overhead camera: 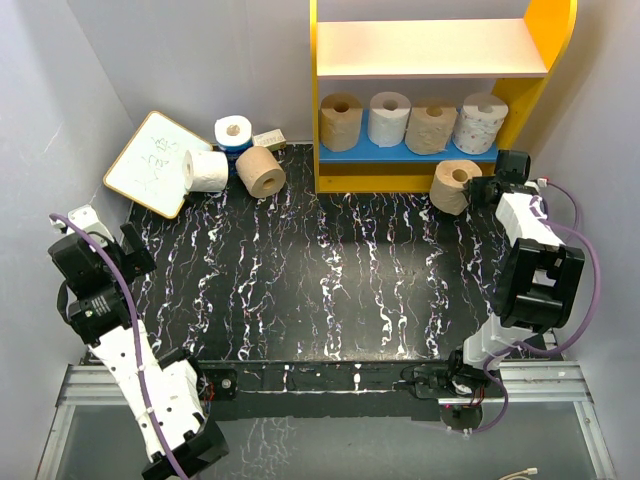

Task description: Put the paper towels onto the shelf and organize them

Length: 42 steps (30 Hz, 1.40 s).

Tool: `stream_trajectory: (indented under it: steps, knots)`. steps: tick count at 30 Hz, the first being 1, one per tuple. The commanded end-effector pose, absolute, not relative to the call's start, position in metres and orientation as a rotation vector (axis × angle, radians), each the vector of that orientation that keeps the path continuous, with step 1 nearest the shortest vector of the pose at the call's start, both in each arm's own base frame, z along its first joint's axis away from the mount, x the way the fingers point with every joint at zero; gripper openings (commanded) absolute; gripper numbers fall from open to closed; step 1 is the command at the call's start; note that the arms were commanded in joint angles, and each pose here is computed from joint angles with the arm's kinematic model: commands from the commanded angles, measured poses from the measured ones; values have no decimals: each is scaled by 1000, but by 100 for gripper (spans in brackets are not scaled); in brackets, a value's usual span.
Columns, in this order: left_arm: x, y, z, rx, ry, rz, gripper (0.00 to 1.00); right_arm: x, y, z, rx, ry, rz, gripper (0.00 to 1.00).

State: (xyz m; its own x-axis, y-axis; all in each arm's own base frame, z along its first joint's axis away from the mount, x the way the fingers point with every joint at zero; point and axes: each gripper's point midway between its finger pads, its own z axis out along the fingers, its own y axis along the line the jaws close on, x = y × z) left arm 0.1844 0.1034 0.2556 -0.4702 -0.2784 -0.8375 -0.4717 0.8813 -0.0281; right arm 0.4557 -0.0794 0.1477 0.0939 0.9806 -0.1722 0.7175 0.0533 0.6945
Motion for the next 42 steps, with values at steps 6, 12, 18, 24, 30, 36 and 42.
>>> stream_trajectory:
  steps: [6,12,18,24,30,36,42]
  knots:
    - [184,102,254,-537,2093,243,97,477,-95,181,1643,1557,533,0]
    - [184,102,254,-537,2094,242,97,480,-97,182,1640,1538,536,0]
    - [185,103,251,-545,2107,241,97,480,-98,173,1663,1547,522,0]
    - [186,103,251,-545,2108,240,97,480,-100,164,1678,1553,515,0]
    - [186,103,250,-544,2112,237,97,490,-108,179,1653,1497,516,0]
    - [186,104,250,-545,2113,238,97,503,-119,187,1652,1450,509,0]
    - [186,103,250,-545,2113,237,97,517,-127,184,1678,1407,543,0]
